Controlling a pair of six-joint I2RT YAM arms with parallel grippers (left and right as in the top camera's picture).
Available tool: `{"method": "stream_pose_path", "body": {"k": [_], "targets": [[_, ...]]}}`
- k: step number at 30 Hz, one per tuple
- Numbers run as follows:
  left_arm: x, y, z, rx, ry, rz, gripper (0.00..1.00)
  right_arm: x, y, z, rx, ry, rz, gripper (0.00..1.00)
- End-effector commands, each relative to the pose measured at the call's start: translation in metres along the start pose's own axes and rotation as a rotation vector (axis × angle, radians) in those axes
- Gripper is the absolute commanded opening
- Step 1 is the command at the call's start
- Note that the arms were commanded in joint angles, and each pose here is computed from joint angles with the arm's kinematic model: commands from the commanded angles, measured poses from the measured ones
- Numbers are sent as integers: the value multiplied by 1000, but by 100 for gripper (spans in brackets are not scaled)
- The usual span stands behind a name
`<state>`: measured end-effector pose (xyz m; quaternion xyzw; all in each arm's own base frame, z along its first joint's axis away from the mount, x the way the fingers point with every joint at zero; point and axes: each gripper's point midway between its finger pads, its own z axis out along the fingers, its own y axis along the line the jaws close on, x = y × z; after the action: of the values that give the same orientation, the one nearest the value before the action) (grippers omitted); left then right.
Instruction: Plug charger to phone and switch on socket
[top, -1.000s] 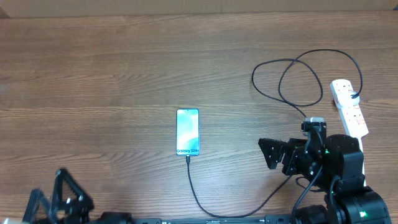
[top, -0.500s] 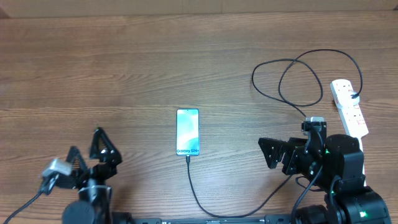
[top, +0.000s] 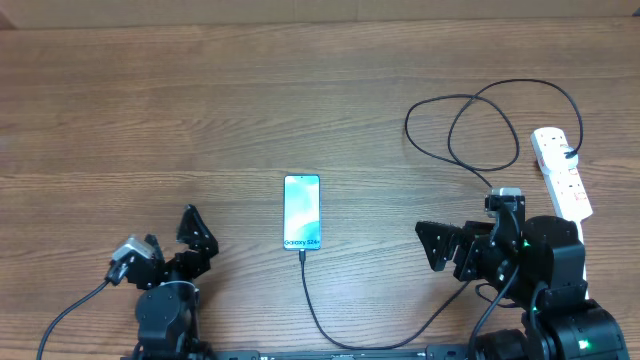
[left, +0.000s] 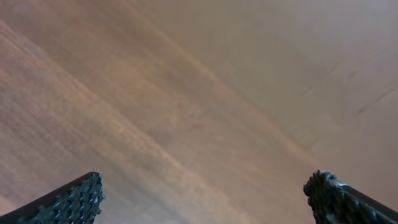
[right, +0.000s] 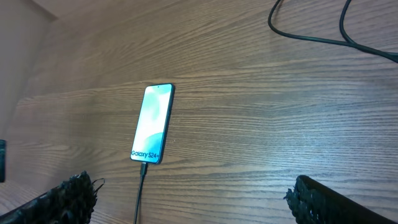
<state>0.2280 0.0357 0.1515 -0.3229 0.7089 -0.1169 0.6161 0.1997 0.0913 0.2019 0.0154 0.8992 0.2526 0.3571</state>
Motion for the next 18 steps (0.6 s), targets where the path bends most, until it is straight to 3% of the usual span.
{"method": "stream_pose_path", "body": {"k": [1, 13, 18], "targets": [[8, 5, 2, -6, 17, 121, 100, -6, 2, -3, 0, -21, -7, 100], [7, 7, 3, -16, 11, 204, 100, -6, 2, -3, 0, -21, -7, 100], [10, 4, 2, 8, 25, 432, 99, -6, 2, -3, -1, -21, -7, 100]]}}
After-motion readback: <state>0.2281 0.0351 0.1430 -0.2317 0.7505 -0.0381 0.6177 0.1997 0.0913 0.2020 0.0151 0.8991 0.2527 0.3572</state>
